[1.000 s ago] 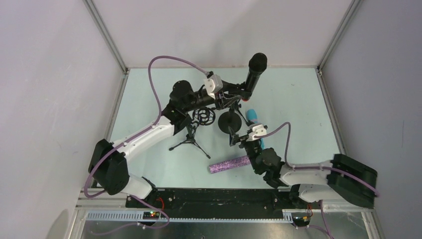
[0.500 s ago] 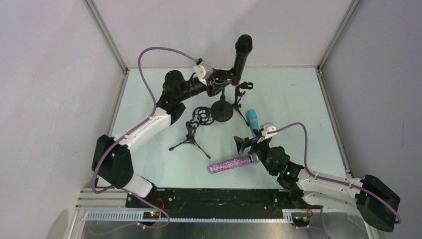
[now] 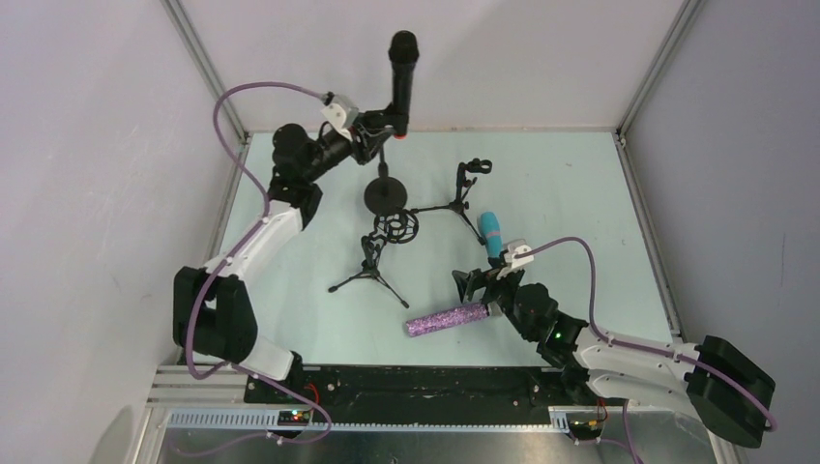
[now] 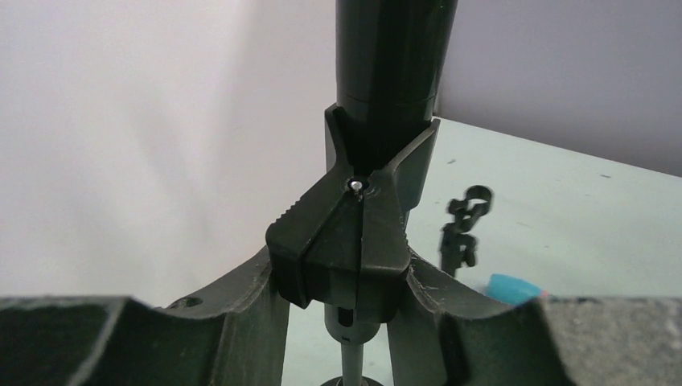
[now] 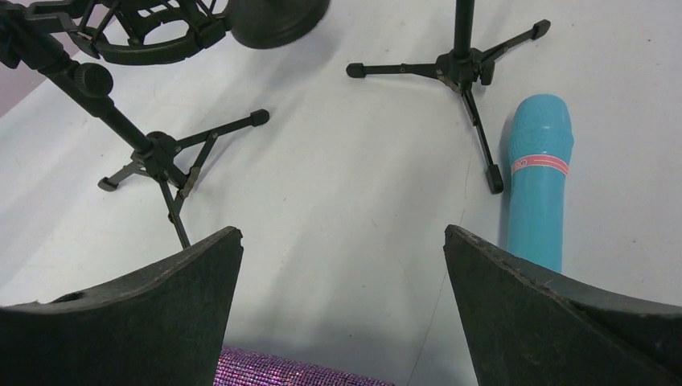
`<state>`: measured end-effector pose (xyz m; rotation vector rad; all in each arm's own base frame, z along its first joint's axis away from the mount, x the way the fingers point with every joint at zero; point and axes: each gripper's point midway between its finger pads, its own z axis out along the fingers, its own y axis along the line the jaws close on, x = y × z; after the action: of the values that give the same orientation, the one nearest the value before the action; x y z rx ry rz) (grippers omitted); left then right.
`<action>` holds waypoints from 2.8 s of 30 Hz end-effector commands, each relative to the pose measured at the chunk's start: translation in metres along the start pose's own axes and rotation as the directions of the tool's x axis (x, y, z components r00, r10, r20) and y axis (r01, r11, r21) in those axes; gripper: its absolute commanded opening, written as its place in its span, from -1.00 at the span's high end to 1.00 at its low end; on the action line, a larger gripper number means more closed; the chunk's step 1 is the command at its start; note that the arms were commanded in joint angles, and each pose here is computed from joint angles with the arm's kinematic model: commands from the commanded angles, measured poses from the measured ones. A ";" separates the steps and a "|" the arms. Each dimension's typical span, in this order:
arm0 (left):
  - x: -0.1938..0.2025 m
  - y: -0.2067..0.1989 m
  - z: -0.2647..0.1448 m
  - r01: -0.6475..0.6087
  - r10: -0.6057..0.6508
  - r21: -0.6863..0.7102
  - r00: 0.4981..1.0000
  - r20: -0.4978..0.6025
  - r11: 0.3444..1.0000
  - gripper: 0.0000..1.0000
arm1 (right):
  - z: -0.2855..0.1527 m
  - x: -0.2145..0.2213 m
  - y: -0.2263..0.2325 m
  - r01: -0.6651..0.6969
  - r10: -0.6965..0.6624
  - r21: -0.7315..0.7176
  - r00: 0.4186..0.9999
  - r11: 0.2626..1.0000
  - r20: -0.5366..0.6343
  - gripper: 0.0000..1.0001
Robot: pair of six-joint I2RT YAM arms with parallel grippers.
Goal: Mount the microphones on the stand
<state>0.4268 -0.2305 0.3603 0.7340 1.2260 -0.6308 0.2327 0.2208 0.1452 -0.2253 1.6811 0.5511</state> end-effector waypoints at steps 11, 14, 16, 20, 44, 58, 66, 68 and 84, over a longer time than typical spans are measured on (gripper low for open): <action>-0.070 0.095 -0.085 -0.114 0.162 -0.346 0.980 0.114 0.931 1.00 | 0.002 0.005 -0.001 -0.031 0.031 0.009 0.999 0.999 -0.014 -0.99; -0.060 0.106 -0.099 -0.135 0.181 -0.400 0.980 0.080 0.906 1.00 | 0.003 0.008 -0.001 -0.032 0.032 0.015 0.999 0.999 -0.021 -0.99; -0.055 0.116 -0.110 -0.141 0.185 -0.433 0.981 0.061 0.890 1.00 | 0.003 0.009 -0.001 -0.033 0.034 0.015 0.999 0.999 -0.024 -0.99; -0.042 0.127 -0.125 -0.138 0.175 -0.470 0.984 0.035 0.872 1.00 | 0.004 0.012 -0.001 -0.034 0.035 0.014 0.999 0.999 -0.031 -0.99; 0.020 0.132 -0.146 -0.111 0.116 -0.485 0.993 -0.019 0.867 0.96 | 0.009 0.020 0.000 -0.037 0.038 0.019 0.998 0.999 -0.049 -0.99; 0.025 0.127 -0.151 -0.104 0.115 -0.498 0.993 -0.009 0.861 0.14 | 0.009 0.022 0.000 -0.036 0.037 0.020 0.998 0.999 -0.053 -0.99; 0.017 0.126 -0.157 -0.106 0.127 -0.528 0.992 0.003 0.843 -0.63 | 0.010 0.019 -0.001 -0.047 0.048 0.023 0.998 0.999 -0.040 -0.99; 0.015 0.125 -0.157 -0.104 0.127 -0.525 0.992 0.008 0.844 -0.74 | 0.010 0.018 0.000 -0.049 0.050 0.020 0.998 0.999 -0.038 -1.00; -0.033 0.104 -0.190 -0.084 0.182 -0.629 0.979 0.093 0.773 -0.99 | 0.012 0.008 0.000 -0.080 0.080 0.023 0.997 0.997 -0.017 -1.00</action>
<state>0.4073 -0.0258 0.3438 0.2724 1.2250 -0.1558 0.2357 0.2259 0.1156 -0.2174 1.7676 0.5394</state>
